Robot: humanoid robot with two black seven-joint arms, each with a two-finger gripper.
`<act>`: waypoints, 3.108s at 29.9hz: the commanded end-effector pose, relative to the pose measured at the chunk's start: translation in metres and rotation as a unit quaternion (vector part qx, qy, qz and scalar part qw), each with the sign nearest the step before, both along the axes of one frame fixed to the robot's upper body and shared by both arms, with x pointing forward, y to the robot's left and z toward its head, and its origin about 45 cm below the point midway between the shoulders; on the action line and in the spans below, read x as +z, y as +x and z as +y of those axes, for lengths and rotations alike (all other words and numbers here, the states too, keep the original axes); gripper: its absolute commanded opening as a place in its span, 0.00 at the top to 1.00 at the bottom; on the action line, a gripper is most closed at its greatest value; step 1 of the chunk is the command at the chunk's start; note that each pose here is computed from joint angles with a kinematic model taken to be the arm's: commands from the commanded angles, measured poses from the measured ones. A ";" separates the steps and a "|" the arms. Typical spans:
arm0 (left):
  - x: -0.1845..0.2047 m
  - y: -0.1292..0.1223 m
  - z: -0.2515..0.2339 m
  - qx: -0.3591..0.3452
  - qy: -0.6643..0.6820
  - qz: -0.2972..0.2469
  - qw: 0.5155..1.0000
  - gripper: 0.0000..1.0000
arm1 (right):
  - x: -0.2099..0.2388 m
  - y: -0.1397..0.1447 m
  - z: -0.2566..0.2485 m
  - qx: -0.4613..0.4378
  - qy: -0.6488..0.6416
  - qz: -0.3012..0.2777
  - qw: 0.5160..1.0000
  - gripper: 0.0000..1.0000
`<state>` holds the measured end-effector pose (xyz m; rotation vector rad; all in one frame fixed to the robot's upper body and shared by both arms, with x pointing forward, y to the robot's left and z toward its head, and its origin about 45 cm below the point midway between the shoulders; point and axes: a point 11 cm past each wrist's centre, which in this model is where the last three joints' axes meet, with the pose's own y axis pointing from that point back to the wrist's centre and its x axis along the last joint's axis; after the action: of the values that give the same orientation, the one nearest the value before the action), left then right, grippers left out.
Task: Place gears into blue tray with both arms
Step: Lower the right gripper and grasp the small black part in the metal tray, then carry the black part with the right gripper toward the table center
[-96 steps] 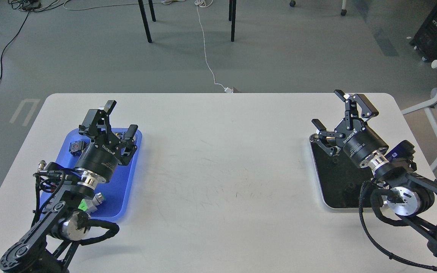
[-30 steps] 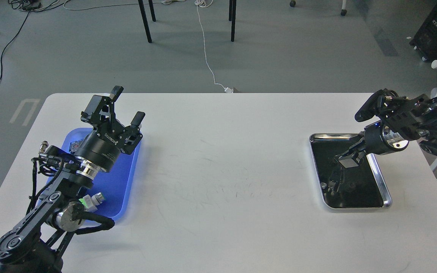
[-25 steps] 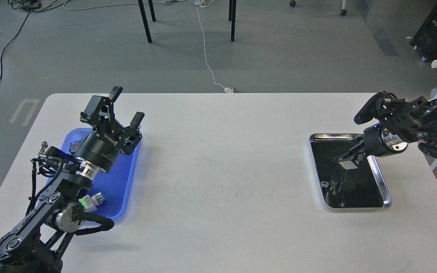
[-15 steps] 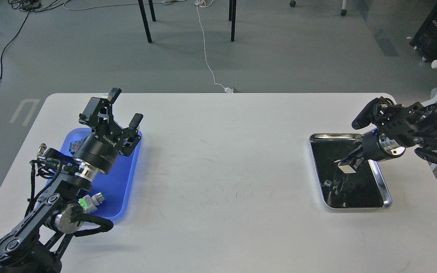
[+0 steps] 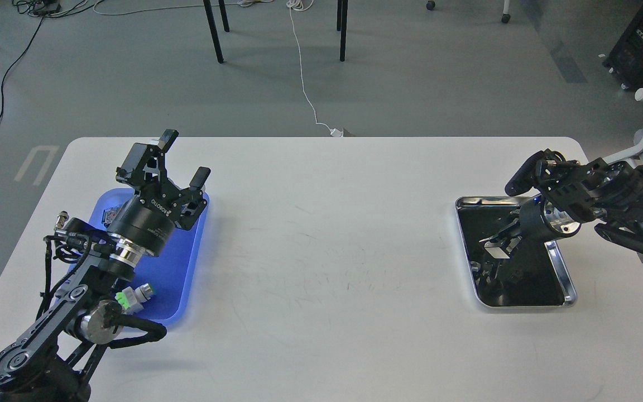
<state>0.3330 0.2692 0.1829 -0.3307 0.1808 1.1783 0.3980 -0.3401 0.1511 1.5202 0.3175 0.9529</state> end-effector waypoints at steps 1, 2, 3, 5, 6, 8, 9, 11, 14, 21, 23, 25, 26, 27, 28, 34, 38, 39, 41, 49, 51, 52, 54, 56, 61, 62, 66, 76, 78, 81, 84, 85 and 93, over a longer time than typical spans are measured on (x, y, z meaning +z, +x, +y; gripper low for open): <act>0.000 0.000 0.000 0.000 0.001 0.000 1.000 0.02 | 0.000 0.002 0.003 0.002 0.000 -0.002 1.000 0.41; 0.000 0.000 0.001 0.000 0.001 0.000 1.000 0.02 | 0.000 0.003 0.002 0.002 -0.001 -0.003 1.000 0.41; 0.000 0.000 0.001 0.000 0.001 0.000 1.000 0.02 | 0.000 0.003 0.003 0.002 -0.001 -0.003 1.000 0.41; 0.000 0.000 0.001 0.000 0.001 0.000 1.000 0.02 | -0.001 0.002 0.002 0.002 -0.001 -0.002 1.000 0.41; 0.000 0.000 0.001 0.000 0.001 0.000 1.000 0.02 | -0.001 0.002 0.002 0.001 -0.002 -0.002 1.000 0.41; 0.000 0.000 0.001 0.000 0.001 -0.001 1.000 0.02 | -0.001 0.001 0.001 0.000 -0.002 -0.002 1.000 0.41; 0.000 0.000 0.001 0.000 0.001 0.000 1.000 0.02 | -0.002 0.001 0.000 -0.001 -0.003 -0.001 1.000 0.41; 0.000 0.000 0.001 0.000 0.001 0.000 1.000 0.02 | -0.003 0.000 0.000 -0.001 -0.002 0.000 1.000 0.42; 0.000 0.000 0.001 0.000 0.001 0.000 1.000 0.02 | -0.004 0.000 -0.002 -0.003 -0.004 0.001 1.000 0.43; 0.000 0.000 0.001 0.000 0.001 0.000 1.000 0.02 | -0.007 -0.002 -0.004 -0.005 -0.005 0.003 1.000 0.51; 0.000 0.000 0.001 0.000 0.002 0.000 1.000 0.02 | -0.007 -0.002 -0.004 -0.006 -0.006 0.003 1.000 0.58; 0.000 0.000 0.001 0.000 0.003 0.000 1.000 0.02 | -0.007 -0.002 -0.004 -0.006 -0.006 0.003 1.000 0.71; 0.000 0.000 0.002 0.000 0.003 0.000 1.000 0.02 | -0.007 -0.001 -0.004 -0.006 -0.006 0.003 1.000 0.75; 0.000 0.000 0.001 0.001 0.002 -0.001 1.000 0.02 | -0.007 -0.002 -0.004 -0.006 -0.006 0.003 1.000 0.77; 0.000 0.000 0.001 0.000 0.002 0.000 1.000 0.02 | -0.007 -0.002 -0.004 -0.006 -0.006 0.003 1.000 0.78; 0.000 0.000 0.002 0.000 0.003 0.000 1.000 0.02 | -0.006 -0.002 -0.007 -0.009 -0.006 0.003 1.000 0.85; 0.000 0.000 0.002 0.000 0.003 0.000 1.000 0.02 | 0.000 0.001 -0.004 -0.015 0.004 -0.002 1.000 0.87; 0.000 0.000 0.002 0.000 0.003 0.000 1.000 0.02 | 0.001 0.002 -0.001 -0.015 0.010 -0.003 1.000 0.87; 0.000 0.000 0.002 0.000 0.003 0.000 1.000 0.02 | 0.010 0.007 0.005 -0.013 0.018 -0.010 1.000 0.87; 0.001 0.000 0.002 0.000 0.002 -0.001 1.000 0.02 | 0.085 0.037 0.063 -0.004 0.102 -0.058 0.993 0.86; 0.001 0.000 0.001 0.000 0.001 -0.001 1.000 0.02 | 0.094 0.035 0.095 0.014 0.130 -0.049 0.990 0.86; 0.001 0.000 0.001 -0.001 0.001 -0.002 1.000 0.02 | 0.095 0.032 0.112 0.025 0.140 -0.041 0.989 0.86; 0.001 0.000 0.001 -0.002 0.002 -0.001 1.000 0.02 | 0.091 0.025 0.137 0.040 0.156 -0.024 0.987 0.86; 0.001 0.000 0.001 -0.002 0.001 -0.001 1.000 0.02 | 0.085 0.018 0.159 0.061 0.166 -0.015 0.984 0.86; 0.001 0.000 0.002 -0.002 0.005 -0.001 1.000 0.02 | 0.062 -0.002 0.205 0.139 0.182 -0.017 0.973 0.86; 0.001 0.000 0.003 -0.002 0.005 -0.001 1.000 0.02 | 0.056 -0.006 0.211 0.153 0.178 -0.014 0.972 0.86; -0.001 -0.002 0.003 -0.001 0.005 0.001 1.000 0.02 | 0.040 -0.021 0.235 0.180 0.183 0.000 0.967 0.86; -0.002 -0.006 0.006 0.000 0.008 0.004 1.000 0.02 | 0.009 -0.044 0.245 0.199 0.202 0.013 0.959 0.86; -0.002 -0.006 0.006 -0.001 0.008 0.004 1.000 0.02 | 0.007 -0.045 0.245 0.200 0.206 0.011 0.958 0.86; -0.002 -0.007 0.006 0.000 0.008 0.005 1.000 0.02 | 0.004 -0.047 0.241 0.201 0.202 0.012 0.958 0.86; -0.004 -0.008 0.006 0.000 0.007 0.007 1.000 0.02 | 0.001 -0.047 0.237 0.201 0.197 0.013 0.960 0.85; -0.004 -0.008 0.006 0.000 0.007 0.007 1.000 0.02 | 0.000 -0.046 0.236 0.201 0.195 0.011 0.960 0.85; -0.006 -0.010 0.007 0.001 0.007 0.010 1.000 0.02 | -0.002 -0.044 0.229 0.200 0.186 0.008 0.962 0.84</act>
<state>0.3237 0.2759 0.1780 -0.3080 0.1863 1.1842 0.3537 -0.1083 0.1500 1.8535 0.4896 1.3815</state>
